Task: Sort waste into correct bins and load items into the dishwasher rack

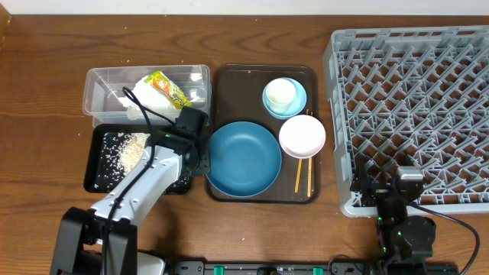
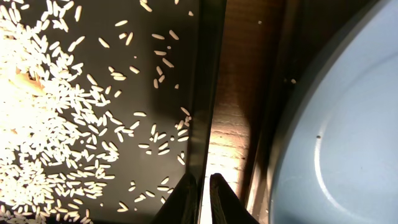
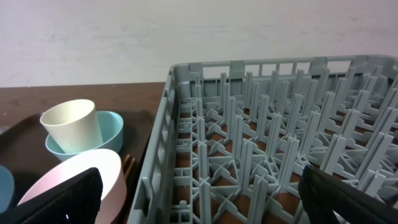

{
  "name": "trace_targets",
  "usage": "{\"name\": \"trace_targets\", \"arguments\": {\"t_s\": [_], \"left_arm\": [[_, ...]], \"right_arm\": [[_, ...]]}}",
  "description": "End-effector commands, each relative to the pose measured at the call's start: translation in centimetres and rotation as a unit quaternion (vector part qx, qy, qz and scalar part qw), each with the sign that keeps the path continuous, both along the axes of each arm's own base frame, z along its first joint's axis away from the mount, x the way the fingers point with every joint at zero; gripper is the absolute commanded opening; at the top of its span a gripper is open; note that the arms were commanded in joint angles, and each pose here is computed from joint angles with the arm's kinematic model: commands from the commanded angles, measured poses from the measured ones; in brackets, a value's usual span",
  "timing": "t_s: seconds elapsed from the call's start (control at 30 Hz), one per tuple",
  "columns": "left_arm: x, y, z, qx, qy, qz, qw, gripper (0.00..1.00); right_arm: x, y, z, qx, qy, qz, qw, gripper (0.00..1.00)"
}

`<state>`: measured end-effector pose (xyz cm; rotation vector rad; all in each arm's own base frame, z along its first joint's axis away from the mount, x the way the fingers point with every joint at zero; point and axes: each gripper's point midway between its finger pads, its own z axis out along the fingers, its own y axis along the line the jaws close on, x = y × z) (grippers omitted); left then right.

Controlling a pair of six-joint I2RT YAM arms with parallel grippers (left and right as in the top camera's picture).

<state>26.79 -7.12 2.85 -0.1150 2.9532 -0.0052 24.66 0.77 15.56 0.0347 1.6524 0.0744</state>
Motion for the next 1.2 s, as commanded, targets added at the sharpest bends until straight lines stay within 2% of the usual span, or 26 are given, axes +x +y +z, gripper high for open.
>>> {"name": "trace_targets", "arguments": {"t_s": [0.0, 0.4, 0.57, 0.8, 0.83, 0.9, 0.97, 1.17], "left_arm": [[-0.5, -0.2, -0.3, -0.007, 0.010, -0.006, 1.000, 0.12], [-1.0, 0.0, -0.4, -0.005, 0.020, -0.006, 1.000, 0.12], [-1.1, -0.9, -0.3, -0.029, 0.023, -0.013, 0.999, 0.12], [-1.1, -0.9, -0.3, -0.030, 0.023, -0.013, 0.999, 0.12], [-1.1, -0.9, -0.3, -0.029, 0.023, -0.014, 0.999, 0.13], [-0.9, -0.7, -0.2, -0.023, 0.020, -0.018, 0.999, 0.23], [-0.6, -0.6, 0.1, -0.019, 0.015, -0.025, 0.999, 0.29], [1.2, 0.3, 2.8, 0.014, -0.020, -0.017, 1.000, 0.33]], "right_arm": [[0.0, 0.2, -0.2, 0.001, 0.002, 0.004, 1.000, 0.99], [0.0, 0.2, -0.2, 0.001, 0.002, 0.004, 1.000, 0.99], [0.0, 0.2, -0.2, 0.001, 0.002, 0.004, 1.000, 0.99], [0.0, 0.2, -0.2, 0.001, 0.002, 0.004, 1.000, 0.99], [0.0, 0.2, -0.2, 0.001, 0.002, 0.004, 1.000, 0.99], [0.0, 0.2, -0.2, 0.001, 0.002, 0.004, 1.000, 0.99], [0.0, 0.2, -0.2, 0.001, 0.002, 0.004, 1.000, 0.99], [0.0, 0.2, -0.2, 0.001, 0.002, 0.004, 1.000, 0.99]]}}
